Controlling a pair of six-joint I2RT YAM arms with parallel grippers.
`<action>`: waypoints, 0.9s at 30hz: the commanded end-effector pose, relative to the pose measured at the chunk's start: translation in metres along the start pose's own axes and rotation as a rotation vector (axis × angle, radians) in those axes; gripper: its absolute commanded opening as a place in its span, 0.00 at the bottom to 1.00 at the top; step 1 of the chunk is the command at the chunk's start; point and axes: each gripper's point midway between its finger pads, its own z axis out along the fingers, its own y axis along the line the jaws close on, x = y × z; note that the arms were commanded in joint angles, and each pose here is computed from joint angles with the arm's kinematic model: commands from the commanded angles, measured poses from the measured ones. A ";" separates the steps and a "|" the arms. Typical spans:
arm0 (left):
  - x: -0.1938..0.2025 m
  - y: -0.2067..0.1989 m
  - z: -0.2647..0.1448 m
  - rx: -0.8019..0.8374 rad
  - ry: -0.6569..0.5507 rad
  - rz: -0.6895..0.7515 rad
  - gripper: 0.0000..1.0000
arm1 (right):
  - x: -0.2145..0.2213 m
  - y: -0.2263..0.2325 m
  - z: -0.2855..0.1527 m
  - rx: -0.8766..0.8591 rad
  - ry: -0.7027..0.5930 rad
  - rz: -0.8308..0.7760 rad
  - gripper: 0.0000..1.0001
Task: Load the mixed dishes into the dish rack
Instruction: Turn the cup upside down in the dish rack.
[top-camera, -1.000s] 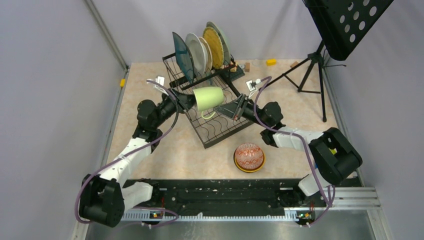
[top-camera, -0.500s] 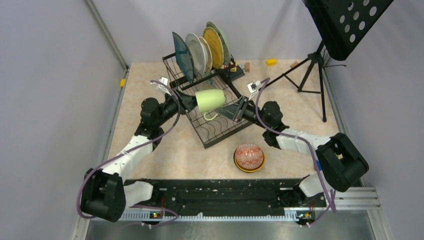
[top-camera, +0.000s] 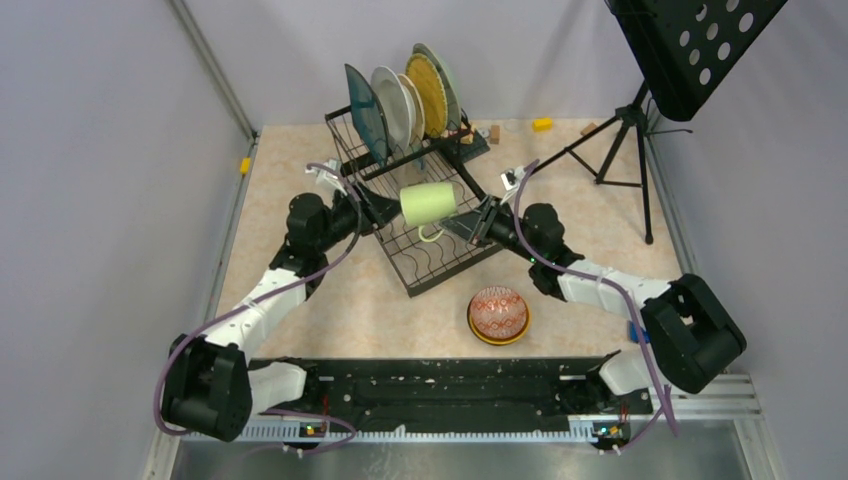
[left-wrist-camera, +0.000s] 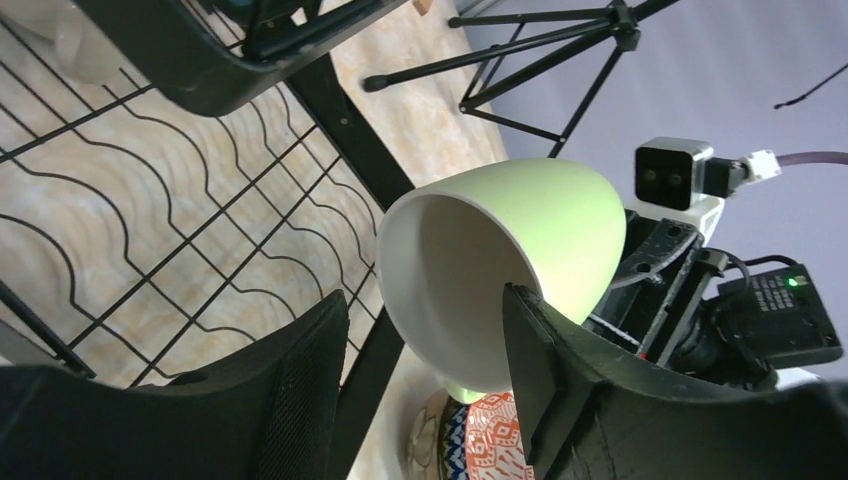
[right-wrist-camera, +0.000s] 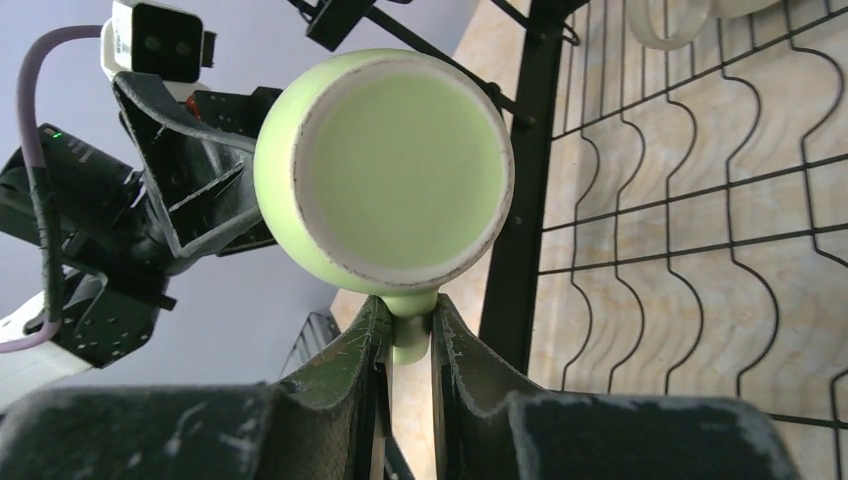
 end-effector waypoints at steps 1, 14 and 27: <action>-0.014 -0.006 -0.002 -0.022 -0.032 0.057 0.62 | -0.034 0.027 -0.007 -0.042 -0.113 -0.107 0.00; -0.016 0.024 -0.013 -0.209 -0.032 0.101 0.63 | -0.040 0.006 -0.009 0.101 -0.100 -0.201 0.00; -0.018 0.051 -0.026 -0.363 -0.068 0.114 0.74 | -0.053 -0.006 0.006 0.228 -0.037 -0.411 0.00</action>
